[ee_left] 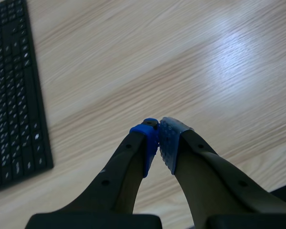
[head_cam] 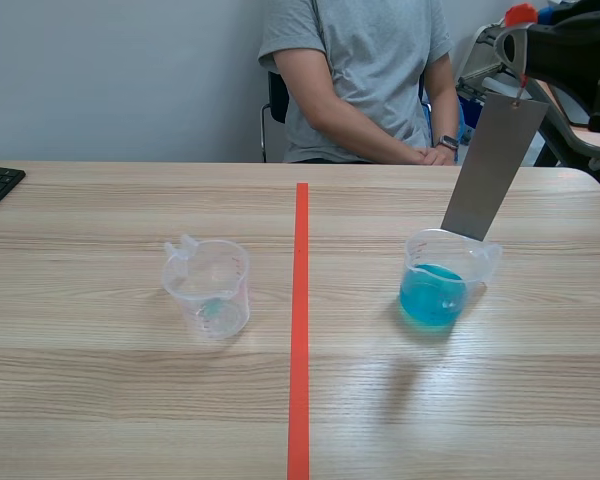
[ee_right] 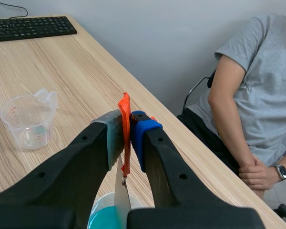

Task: Do the redox reaction experiment.
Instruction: 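Point at the plate with the left hand, then lower the plate into the blue solution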

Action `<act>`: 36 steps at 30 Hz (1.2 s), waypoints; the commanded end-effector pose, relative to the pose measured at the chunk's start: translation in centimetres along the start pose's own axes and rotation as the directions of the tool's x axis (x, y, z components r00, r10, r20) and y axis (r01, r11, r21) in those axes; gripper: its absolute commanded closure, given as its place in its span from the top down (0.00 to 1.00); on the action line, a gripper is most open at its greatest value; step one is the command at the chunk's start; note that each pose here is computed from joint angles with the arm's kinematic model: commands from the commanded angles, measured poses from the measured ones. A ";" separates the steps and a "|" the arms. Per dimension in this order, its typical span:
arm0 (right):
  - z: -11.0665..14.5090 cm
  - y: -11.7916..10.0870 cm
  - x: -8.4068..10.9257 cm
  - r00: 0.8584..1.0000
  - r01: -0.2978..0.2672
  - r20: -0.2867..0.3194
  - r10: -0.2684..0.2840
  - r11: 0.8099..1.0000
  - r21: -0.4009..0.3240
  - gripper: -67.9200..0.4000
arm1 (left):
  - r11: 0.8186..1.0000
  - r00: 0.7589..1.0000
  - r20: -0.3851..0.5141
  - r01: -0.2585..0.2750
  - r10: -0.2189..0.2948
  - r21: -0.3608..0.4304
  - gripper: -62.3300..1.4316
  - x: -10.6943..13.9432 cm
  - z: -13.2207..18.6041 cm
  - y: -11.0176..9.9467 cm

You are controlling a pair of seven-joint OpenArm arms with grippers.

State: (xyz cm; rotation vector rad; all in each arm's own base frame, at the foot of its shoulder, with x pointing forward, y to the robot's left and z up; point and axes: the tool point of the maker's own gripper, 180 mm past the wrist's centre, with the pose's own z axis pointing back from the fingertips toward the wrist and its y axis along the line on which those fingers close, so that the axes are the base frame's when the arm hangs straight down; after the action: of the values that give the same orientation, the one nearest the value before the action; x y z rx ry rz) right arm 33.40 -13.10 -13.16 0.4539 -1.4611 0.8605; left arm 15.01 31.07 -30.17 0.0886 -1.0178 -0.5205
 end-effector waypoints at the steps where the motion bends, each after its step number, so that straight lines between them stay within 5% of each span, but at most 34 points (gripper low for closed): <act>1: 0.0 -0.3 1.3 0.999 -0.020 0.030 0.020 1.000 -0.001 0.03 | 1.000 1.000 0.023 -0.009 0.008 0.029 0.10 0.4 0.4 0.5; 6: 0.0 -0.3 1.3 0.999 -0.020 0.029 0.020 1.000 -0.001 0.03 | 0.997 1.000 -0.011 -0.017 0.018 0.076 0.10 -0.6 2.0 1.4; 36: -1.3 0.1 -0.8 0.999 -0.051 -0.005 0.051 0.998 -0.028 0.03 | 0.997 0.999 -0.036 -0.022 0.025 0.078 0.10 -1.1 2.1 1.4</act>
State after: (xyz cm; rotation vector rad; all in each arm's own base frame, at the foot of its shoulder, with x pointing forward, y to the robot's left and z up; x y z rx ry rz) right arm 33.75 -12.08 -15.24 0.4048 -1.4487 0.8782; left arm 12.90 33.36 -29.85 0.1605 -0.9774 -0.4576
